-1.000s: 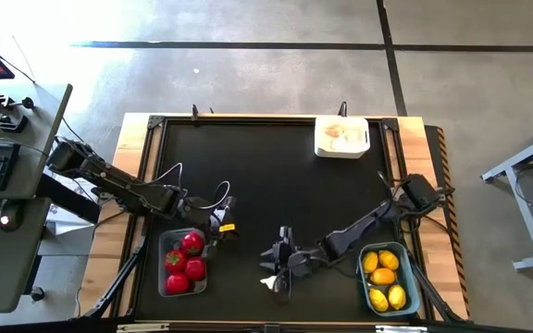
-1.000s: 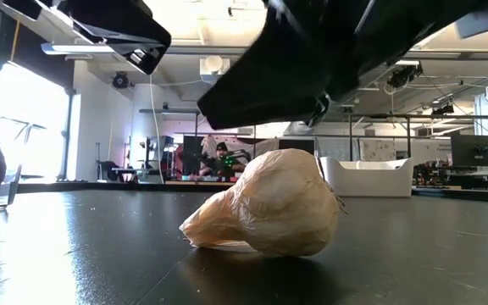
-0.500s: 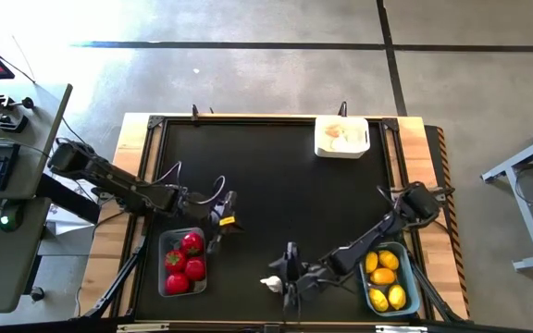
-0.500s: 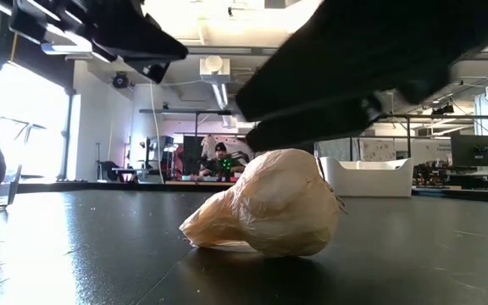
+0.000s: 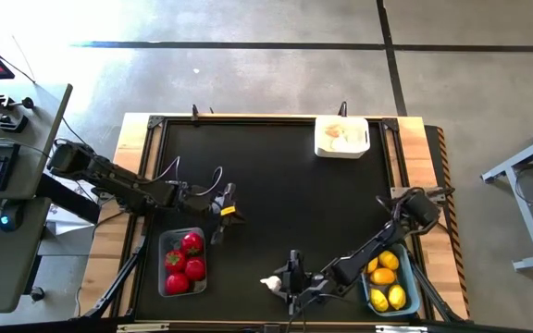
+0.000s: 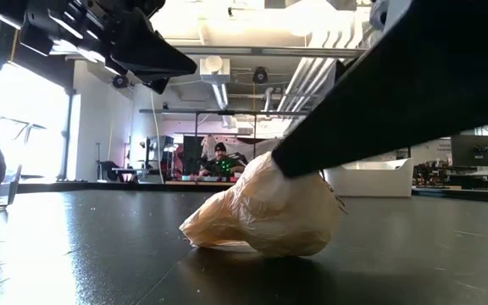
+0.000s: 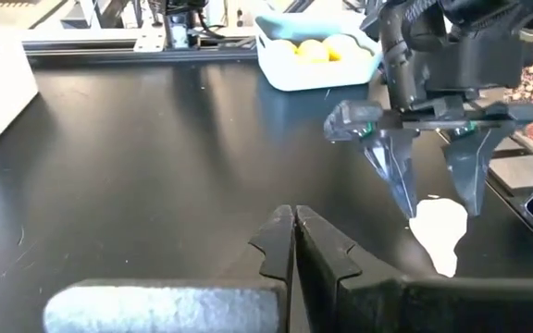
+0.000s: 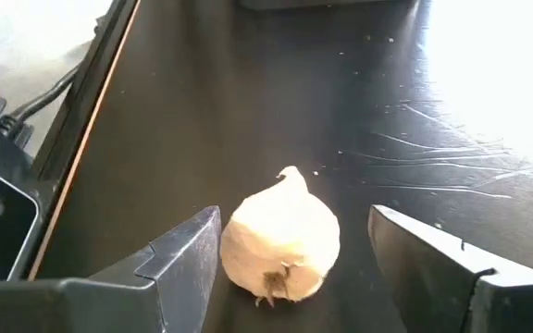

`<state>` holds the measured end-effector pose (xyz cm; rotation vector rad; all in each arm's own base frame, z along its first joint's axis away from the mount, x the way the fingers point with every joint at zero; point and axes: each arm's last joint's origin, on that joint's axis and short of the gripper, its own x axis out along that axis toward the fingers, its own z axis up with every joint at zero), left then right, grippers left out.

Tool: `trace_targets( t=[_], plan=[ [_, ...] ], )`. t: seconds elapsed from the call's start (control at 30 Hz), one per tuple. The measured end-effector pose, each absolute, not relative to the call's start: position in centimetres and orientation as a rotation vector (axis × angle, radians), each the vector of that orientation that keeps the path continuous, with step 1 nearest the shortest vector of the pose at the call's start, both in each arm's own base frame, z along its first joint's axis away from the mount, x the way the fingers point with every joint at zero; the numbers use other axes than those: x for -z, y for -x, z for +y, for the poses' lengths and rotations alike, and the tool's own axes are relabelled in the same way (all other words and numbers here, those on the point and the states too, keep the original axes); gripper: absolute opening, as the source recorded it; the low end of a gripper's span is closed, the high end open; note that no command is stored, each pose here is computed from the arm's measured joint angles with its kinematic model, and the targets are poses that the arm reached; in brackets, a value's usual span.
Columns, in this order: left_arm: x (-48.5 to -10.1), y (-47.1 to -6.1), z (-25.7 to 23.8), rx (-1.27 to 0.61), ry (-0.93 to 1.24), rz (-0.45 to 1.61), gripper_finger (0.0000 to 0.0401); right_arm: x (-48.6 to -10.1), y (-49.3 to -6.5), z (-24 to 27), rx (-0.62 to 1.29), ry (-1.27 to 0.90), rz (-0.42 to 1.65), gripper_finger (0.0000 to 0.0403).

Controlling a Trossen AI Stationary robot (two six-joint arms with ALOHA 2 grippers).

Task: Sort produce into baskets
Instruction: Put the garlic into the white bin

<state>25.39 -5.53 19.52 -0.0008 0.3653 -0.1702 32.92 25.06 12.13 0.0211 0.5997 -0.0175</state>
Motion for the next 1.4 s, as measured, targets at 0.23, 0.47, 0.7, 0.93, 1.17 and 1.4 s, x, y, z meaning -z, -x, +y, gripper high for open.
trace_targets(
  t=[0.23, 0.47, 0.7, 0.93, 1.17, 1.4],
  plan=[
    [-19.5, -25.4, -5.5, 0.167, 0.003, 0.369, 0.0, -11.3, -33.2, 25.2, -0.026, 0.0, 0.606, 0.0265],
    [-19.5, -25.4, -5.5, 0.167, 0.003, 0.371, 0.0, -11.2, -33.7, 24.5, -0.045, -0.016, 0.629, 0.0234],
    [-19.6, -25.4, -5.5, 0.17, -0.008, 0.357, 0.0, -11.2, -34.2, 23.9, -0.04, -0.015, 0.629, 0.0172],
    [-20.7, -25.8, -5.4, 0.121, 0.005, 0.237, 0.0, -14.0, -34.4, 20.6, 0.103, -0.039, 0.687, 0.0162],
    [-21.4, -26.0, -5.0, 0.066, 0.014, 0.165, 0.0, -20.1, -31.9, 13.3, 0.407, 0.022, 0.841, 0.0158],
    [-21.4, -26.2, -3.7, 0.002, 0.064, 0.16, 0.0, -26.4, -26.8, 3.4, 0.8, 0.03, 0.939, 0.0156]
  ],
)
